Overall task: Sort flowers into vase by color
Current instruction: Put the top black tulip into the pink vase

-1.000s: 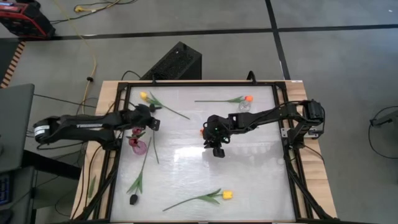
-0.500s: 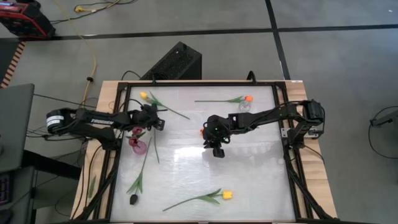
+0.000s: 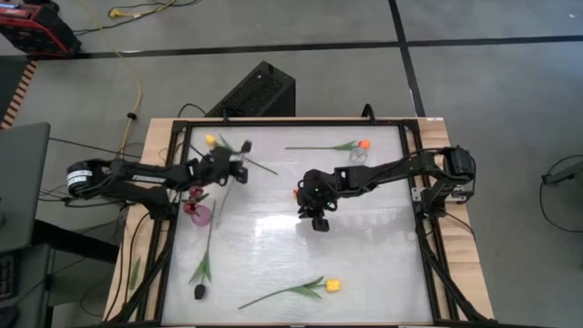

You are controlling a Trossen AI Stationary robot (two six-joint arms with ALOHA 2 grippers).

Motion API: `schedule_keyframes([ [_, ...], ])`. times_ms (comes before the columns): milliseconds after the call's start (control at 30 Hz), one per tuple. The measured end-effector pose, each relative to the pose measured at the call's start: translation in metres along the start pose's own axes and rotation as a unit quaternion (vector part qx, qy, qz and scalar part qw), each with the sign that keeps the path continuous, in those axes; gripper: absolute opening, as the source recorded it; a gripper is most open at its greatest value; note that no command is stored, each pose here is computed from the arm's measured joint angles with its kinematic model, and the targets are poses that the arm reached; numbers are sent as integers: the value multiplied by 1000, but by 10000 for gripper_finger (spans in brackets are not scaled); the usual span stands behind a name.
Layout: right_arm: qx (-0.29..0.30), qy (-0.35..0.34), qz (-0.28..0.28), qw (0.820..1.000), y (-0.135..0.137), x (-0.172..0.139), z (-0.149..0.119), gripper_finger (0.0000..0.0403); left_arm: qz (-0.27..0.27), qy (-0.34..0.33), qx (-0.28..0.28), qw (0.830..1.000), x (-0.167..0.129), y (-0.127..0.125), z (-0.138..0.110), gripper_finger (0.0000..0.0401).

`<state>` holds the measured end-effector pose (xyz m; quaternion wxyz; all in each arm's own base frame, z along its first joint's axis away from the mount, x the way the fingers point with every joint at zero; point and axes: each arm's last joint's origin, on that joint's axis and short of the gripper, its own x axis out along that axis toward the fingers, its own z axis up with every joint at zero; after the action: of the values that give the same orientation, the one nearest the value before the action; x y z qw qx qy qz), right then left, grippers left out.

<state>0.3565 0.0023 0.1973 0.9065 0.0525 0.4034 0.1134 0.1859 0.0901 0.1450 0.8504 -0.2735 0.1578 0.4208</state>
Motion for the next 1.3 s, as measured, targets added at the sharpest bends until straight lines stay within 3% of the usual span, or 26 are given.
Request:
schedule_keyframes([
  [100, 1, 5, 3, 1000, 3, 1, -1, 100, -96, -83, -10, 992, -8, -15, 21, 1],
  [200, 4, 18, 5, 1000, 6, 1, -3, 100, -190, -157, -6, 969, -23, -25, 41, 1],
  [300, 4, 33, 8, 999, 9, 2, -6, 100, -246, -210, 30, 946, -45, -29, 57, 0],
  [467, 1, 39, 11, 999, 12, 3, -7, 100, -277, -312, 80, 905, -95, -22, 78, 0],
  [667, -4, 38, 11, 999, 12, 3, -7, 101, -274, -400, 68, 872, -155, 3, 83, 0],
  [967, -3, 16, 6, 1000, 6, 2, -3, 100, -270, -447, 41, 852, -201, 32, 73, 0],
  [1100, 0, 15, 7, 1000, 7, 2, -3, 100, -275, -412, 62, 867, -215, 28, 87, 0],
  [1200, 9, 18, 10, 1000, 10, 2, -3, 100, -250, -383, 71, 887, -228, 30, 94, 0],
  [1300, 8, 18, 11, 1000, 12, 3, -3, 100, -244, -379, 69, 890, -245, 33, 101, 0],
])
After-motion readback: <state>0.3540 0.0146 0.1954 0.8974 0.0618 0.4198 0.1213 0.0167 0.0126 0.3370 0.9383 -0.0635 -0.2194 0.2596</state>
